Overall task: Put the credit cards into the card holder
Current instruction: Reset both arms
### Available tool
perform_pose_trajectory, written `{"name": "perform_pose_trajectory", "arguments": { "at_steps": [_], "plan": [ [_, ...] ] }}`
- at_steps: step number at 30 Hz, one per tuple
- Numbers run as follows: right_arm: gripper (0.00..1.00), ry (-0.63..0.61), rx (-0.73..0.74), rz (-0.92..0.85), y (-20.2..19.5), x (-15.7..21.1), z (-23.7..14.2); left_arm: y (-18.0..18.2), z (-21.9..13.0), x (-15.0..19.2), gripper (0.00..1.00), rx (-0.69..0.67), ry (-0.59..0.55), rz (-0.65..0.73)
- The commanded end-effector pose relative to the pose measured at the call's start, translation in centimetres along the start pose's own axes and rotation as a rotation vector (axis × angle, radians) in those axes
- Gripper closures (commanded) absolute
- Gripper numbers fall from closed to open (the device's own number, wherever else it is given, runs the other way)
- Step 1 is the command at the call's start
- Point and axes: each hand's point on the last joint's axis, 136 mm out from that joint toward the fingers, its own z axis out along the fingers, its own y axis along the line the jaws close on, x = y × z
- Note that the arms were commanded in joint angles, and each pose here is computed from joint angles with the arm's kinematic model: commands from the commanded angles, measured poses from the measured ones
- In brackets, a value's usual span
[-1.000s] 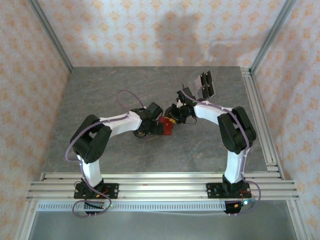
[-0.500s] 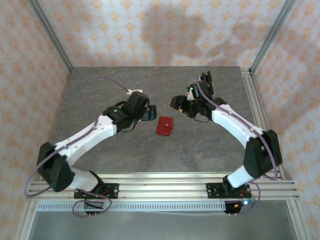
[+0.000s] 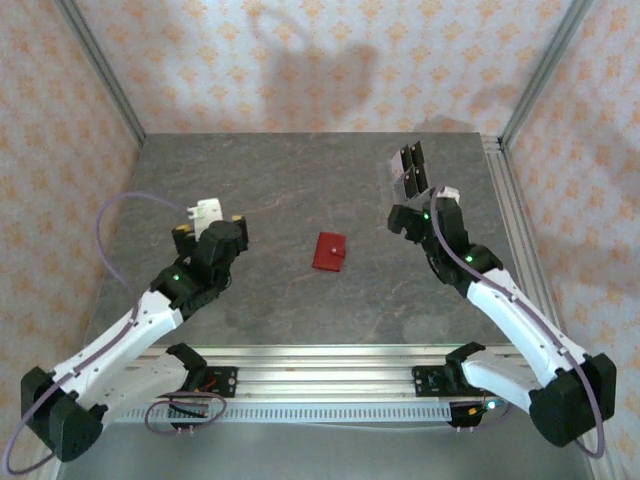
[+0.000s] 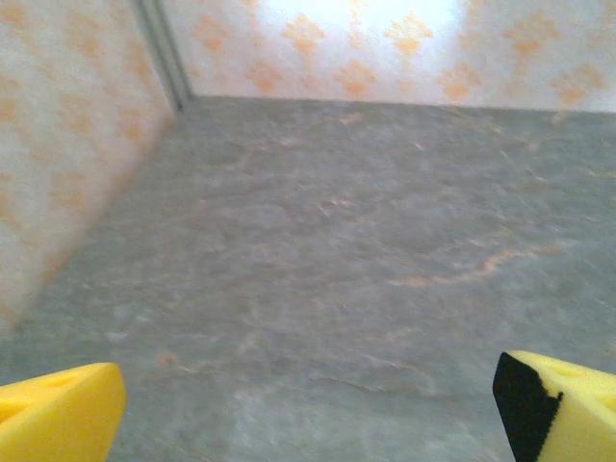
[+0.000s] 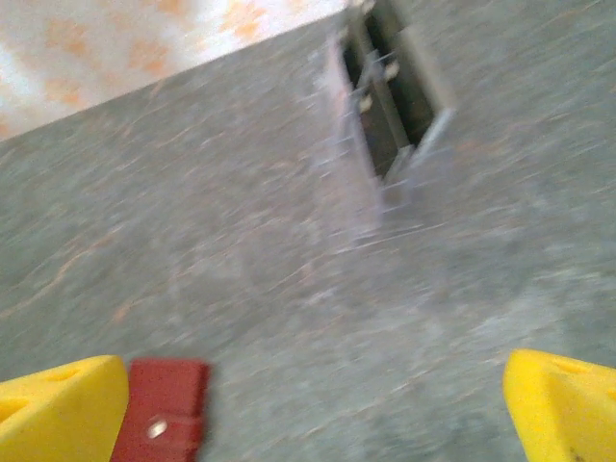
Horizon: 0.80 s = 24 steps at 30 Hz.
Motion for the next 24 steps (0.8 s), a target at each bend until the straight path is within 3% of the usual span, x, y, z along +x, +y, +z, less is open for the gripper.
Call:
{"name": "perform_pose_trajectory", "arguments": {
  "at_steps": [1,6,12,15,19,24],
  "plan": [
    [0.01,-0.166,0.175,-0.015,-3.8,-3.1,-0.2,3.2,0.3,-0.7,0.0,-0.079,-0.108,-0.021],
    [0.01,-0.15,0.277,-0.03,-8.0,-1.3,1.4,4.9,1.3,1.2,0.0,-0.093,-0.134,0.029],
    [0.01,-0.238,0.377,-0.059,-11.9,0.7,3.0,3.9,4.9,2.8,0.0,-0.083,-0.111,-0.001],
    [0.01,-0.219,0.432,-0.066,-13.7,1.5,4.0,2.8,7.4,4.1,0.0,-0.081,-0.103,0.029],
    [0.01,-0.201,0.44,-0.041,-15.0,2.5,5.3,2.1,10.0,6.7,0.0,-0.087,-0.081,0.078],
    [0.0,-0.196,0.434,-0.032,-15.9,2.6,7.0,1.6,12.4,6.4,0.0,-0.053,-0.072,0.054]
  ]
}}
